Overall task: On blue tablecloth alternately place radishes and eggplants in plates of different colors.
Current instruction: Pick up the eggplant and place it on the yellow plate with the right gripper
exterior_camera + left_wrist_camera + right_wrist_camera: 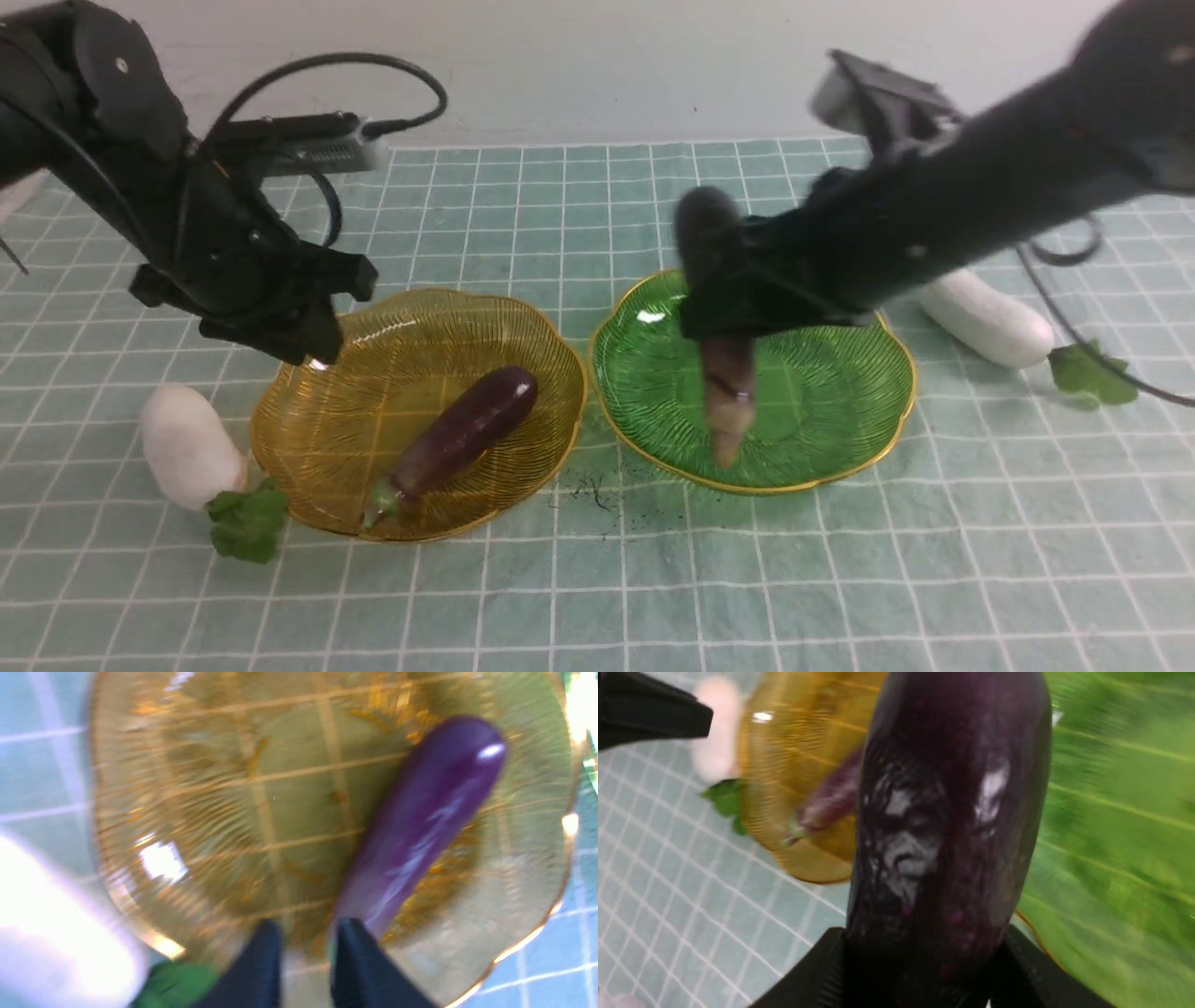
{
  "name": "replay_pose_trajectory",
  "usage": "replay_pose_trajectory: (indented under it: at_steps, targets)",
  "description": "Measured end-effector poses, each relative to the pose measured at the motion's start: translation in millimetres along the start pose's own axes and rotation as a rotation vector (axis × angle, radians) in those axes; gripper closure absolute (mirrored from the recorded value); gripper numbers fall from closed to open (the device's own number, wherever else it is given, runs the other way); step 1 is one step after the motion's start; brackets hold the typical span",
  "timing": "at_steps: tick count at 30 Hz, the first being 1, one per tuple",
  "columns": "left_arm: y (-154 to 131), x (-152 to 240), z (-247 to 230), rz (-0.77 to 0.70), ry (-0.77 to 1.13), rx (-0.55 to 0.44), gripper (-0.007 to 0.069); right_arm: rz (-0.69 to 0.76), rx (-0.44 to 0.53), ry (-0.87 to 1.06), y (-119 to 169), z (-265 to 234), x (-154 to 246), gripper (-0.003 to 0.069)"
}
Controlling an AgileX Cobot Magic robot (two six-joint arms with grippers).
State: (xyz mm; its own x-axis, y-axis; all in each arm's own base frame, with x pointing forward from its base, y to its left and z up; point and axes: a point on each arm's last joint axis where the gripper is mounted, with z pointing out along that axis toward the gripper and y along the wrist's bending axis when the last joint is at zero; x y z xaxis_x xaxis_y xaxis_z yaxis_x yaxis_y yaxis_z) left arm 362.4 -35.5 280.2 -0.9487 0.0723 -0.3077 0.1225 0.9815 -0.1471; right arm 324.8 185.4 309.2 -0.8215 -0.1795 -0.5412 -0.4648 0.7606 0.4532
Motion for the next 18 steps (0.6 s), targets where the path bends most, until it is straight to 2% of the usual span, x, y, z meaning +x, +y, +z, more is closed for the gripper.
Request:
replay_pose_trajectory:
  at_steps: [1,2,4,5,8,15,18]
  targets:
    - [11.4,2.8,-8.9,-0.032,-0.002,-0.019,0.0581,-0.018,-0.022,0.017,7.8,25.5,-11.9,0.0309]
    - [20.6,5.8,-15.8,-0.062,-0.009,-0.03,0.0603,-0.015,-0.028,0.032,9.4,38.5,-14.2,0.0309]
    - [34.5,12.5,-26.6,-0.107,-0.023,-0.045,0.0621,-0.009,-0.046,0.035,16.2,56.7,-23.7,0.0309]
    - [54.4,26.4,-40.6,-0.179,-0.046,-0.065,0.0631,-0.003,-0.056,0.051,18.1,82.7,-31.1,0.0309]
    - [78.5,53.6,-52.8,-0.291,-0.061,-0.069,0.0633,0.0,-0.073,0.059,20.2,113.4,-42.3,0.0309]
    - [94.5,90.3,-39.3,-0.39,-0.03,-0.012,0.0633,0.08,-0.063,0.083,4.2,166.2,-50.5,0.0305]
    - [95.2,92.5,-32.9,-0.389,-0.009,-0.002,0.0633,0.106,-0.037,0.101,-3.3,177.9,-46.8,0.0249]
